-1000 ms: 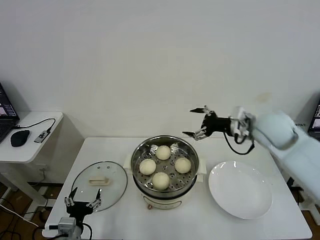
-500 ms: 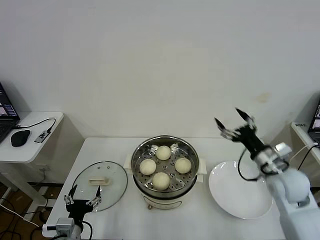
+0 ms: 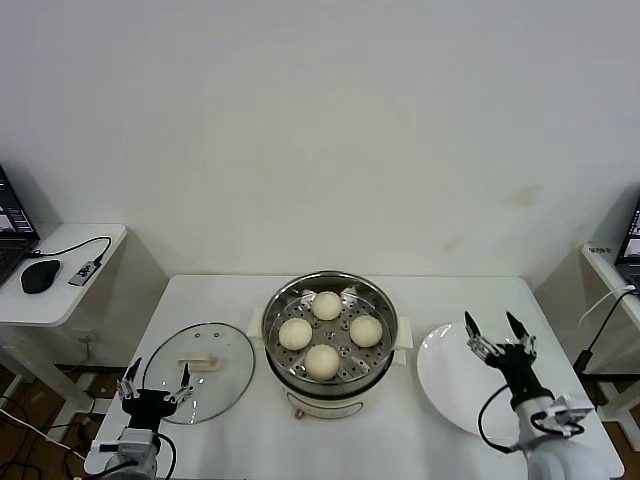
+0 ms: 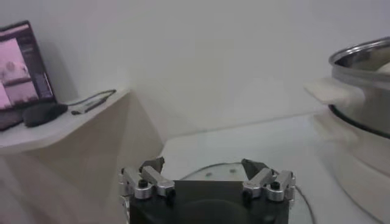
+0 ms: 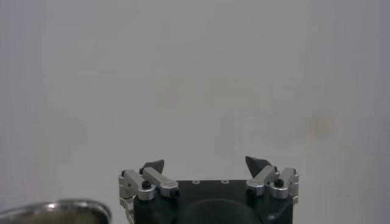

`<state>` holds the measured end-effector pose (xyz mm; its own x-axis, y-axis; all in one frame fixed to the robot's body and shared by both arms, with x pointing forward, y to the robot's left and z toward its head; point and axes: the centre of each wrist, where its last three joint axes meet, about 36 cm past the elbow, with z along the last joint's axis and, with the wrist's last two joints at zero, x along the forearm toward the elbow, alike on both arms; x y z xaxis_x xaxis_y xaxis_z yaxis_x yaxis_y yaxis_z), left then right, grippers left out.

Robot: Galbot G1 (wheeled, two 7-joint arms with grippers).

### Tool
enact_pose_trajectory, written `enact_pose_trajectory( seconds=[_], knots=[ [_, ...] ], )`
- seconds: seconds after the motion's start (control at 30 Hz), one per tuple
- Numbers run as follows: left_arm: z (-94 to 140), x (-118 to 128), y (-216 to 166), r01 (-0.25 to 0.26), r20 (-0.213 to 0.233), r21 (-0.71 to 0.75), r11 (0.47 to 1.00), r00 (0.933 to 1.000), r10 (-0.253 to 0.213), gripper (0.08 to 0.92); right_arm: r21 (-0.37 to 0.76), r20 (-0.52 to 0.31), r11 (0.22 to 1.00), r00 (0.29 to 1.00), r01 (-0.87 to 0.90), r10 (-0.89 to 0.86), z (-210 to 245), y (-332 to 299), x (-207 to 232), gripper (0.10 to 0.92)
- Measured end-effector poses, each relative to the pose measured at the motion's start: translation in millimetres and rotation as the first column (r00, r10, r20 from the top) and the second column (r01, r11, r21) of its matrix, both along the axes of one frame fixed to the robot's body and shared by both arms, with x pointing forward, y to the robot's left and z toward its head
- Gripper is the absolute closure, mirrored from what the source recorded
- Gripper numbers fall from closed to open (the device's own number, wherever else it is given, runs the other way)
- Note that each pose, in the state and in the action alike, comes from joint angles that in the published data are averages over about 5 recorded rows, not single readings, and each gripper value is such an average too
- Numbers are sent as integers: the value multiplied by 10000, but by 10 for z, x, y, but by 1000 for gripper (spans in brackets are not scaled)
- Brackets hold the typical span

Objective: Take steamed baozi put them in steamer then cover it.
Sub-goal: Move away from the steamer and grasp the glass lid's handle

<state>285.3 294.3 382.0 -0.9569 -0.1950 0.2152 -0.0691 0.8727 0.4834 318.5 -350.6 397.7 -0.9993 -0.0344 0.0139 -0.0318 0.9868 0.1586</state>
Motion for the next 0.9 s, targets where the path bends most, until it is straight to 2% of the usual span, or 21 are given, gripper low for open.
enact_pose_trajectory(
  seconds=[0.13, 0.23, 0.37, 0.5, 0.63, 0.77, 0.9],
  knots=[
    [-122, 58, -20, -6, 175, 2608, 9654, 9998, -41, 177, 81, -238, 9997, 9994, 240, -238, -78, -9, -78, 200],
    [-227, 119, -26, 137, 296, 4491, 8934, 9991, -302, 177, 147, -326, 9993, 9989, 336, -331, -104, -8, -110, 200],
    [-357, 217, 22, 506, 388, 6263, 7779, 9946, -959, 177, 163, -451, 9991, 9982, 392, -384, -139, -11, -142, 200],
    [-500, 329, 122, 1092, 266, 7308, 6738, 9818, -1879, 177, 112, -550, 9993, 9979, 363, -356, -165, -3, -167, 200],
    [-644, 389, 204, 1791, -256, 7913, 5846, 9650, -2611, 177, 97, -579, 9994, 9978, 342, -336, -202, 24, -178, 200],
    [-756, 394, 256, 2440, -961, 8245, 5105, 9495, -2987, 177, 31, -594, 9994, 9976, 358, -356, -256, 60, -183, 200],
    [-832, 384, 301, 2872, -1534, 8408, 4590, 9394, -3067, 177, -19, -609, 9993, 9974, 383, -383, -304, 102, -187, 200]
  ],
)
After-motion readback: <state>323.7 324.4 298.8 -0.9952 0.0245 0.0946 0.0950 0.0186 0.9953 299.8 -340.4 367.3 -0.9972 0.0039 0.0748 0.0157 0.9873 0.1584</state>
